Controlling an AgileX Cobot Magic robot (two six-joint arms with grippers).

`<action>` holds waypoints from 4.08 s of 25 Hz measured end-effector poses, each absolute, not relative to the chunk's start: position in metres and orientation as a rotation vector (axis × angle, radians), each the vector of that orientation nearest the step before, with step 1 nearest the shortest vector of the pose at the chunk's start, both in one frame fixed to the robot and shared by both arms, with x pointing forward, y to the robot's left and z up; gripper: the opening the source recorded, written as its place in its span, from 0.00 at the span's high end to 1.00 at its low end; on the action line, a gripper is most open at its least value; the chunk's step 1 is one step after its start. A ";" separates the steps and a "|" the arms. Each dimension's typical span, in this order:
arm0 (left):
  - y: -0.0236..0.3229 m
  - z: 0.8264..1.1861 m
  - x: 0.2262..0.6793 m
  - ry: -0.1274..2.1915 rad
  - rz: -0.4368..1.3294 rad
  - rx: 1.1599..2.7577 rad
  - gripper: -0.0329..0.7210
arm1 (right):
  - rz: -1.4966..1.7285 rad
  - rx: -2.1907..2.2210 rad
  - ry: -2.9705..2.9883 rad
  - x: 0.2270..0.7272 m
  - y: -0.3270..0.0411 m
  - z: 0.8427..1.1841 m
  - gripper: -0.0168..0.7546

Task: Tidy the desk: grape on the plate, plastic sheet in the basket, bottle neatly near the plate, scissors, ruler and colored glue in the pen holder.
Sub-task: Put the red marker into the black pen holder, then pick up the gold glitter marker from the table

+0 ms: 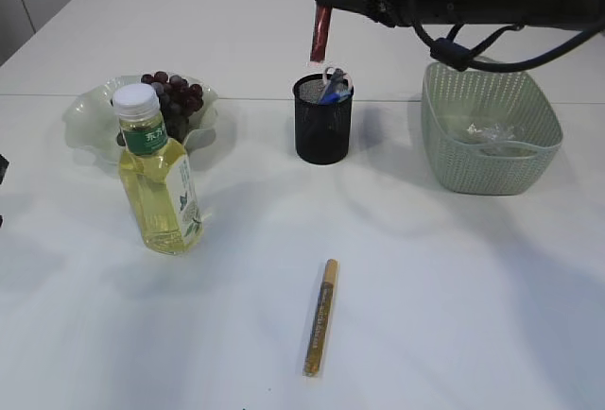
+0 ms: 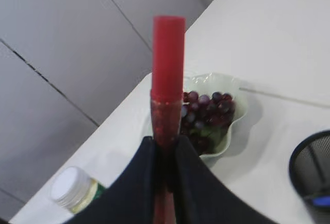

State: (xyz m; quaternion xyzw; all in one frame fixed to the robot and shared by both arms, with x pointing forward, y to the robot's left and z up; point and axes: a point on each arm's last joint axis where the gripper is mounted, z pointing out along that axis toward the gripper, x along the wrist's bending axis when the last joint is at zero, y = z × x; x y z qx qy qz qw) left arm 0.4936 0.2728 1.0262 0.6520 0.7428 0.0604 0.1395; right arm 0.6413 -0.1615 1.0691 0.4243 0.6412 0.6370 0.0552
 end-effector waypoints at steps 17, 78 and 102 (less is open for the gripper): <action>0.273 1.026 0.493 2.149 0.177 1.894 0.55 | 1.657 0.797 1.916 0.720 -0.153 1.045 0.88; 0.276 1.026 0.492 2.151 0.209 1.933 0.59 | 0.747 1.632 2.572 0.603 -0.105 1.075 0.62; 0.276 1.029 0.503 2.073 0.310 1.859 0.63 | 0.155 2.456 2.195 0.570 -0.053 0.949 0.45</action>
